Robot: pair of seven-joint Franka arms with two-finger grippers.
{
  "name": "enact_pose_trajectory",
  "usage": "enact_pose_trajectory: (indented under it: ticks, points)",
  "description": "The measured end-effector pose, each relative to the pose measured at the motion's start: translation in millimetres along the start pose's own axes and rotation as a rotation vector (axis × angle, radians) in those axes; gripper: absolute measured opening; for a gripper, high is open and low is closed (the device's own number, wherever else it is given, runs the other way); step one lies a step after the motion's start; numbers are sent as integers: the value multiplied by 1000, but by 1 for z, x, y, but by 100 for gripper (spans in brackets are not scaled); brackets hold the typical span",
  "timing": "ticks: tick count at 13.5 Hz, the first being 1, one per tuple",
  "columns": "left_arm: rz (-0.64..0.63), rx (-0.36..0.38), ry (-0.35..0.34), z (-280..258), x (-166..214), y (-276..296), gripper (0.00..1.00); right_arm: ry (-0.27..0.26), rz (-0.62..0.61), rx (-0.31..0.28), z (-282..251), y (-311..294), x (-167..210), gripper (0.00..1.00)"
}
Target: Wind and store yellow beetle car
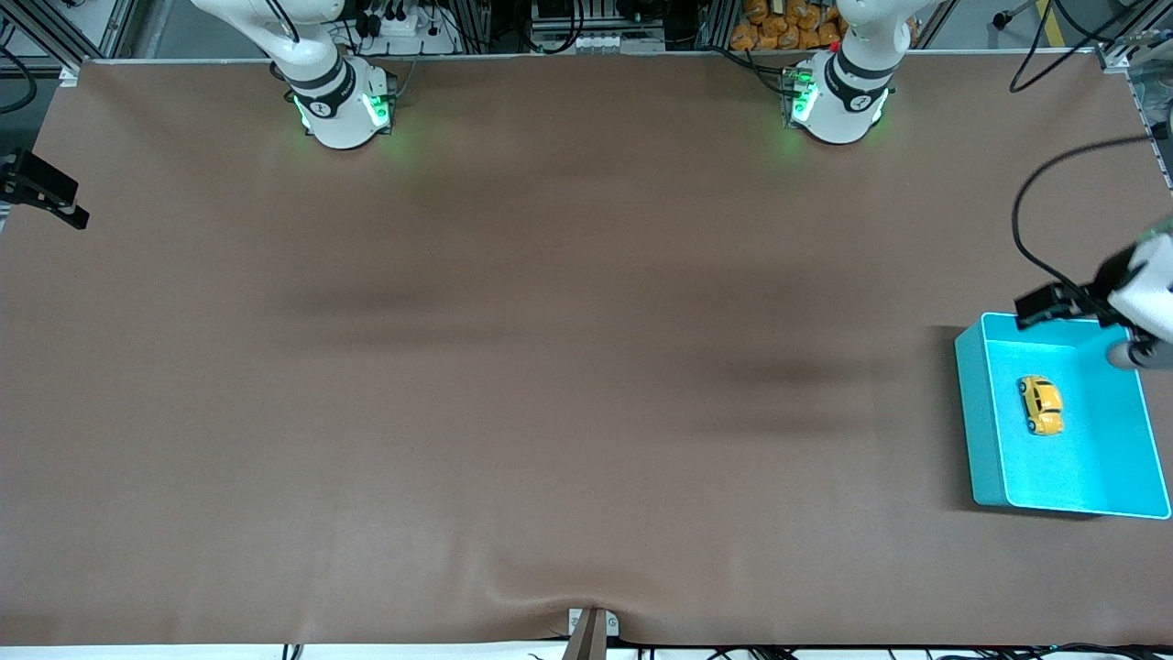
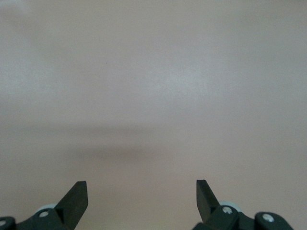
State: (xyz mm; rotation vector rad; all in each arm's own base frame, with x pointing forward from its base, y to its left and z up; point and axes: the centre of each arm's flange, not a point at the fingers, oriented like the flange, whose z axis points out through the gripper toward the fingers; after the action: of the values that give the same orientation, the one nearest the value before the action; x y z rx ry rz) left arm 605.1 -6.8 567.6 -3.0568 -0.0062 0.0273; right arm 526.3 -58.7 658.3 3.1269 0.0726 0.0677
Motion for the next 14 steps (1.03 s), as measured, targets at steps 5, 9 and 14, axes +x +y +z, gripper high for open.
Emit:
enact_pose_trajectory:
  ticks: [5, 9, 14]
  points:
    - [16, -21, 11, -58, -43, 30, 100, -2, 9, 0, 1, 3, 0, 100]
    - [31, -53, -1, -83, -71, 57, 100, -7, 11, 1, 4, 3, 2, 100]
    - [10, -62, 2, -101, -89, 58, 100, -12, 11, 2, 6, 3, 3, 100]
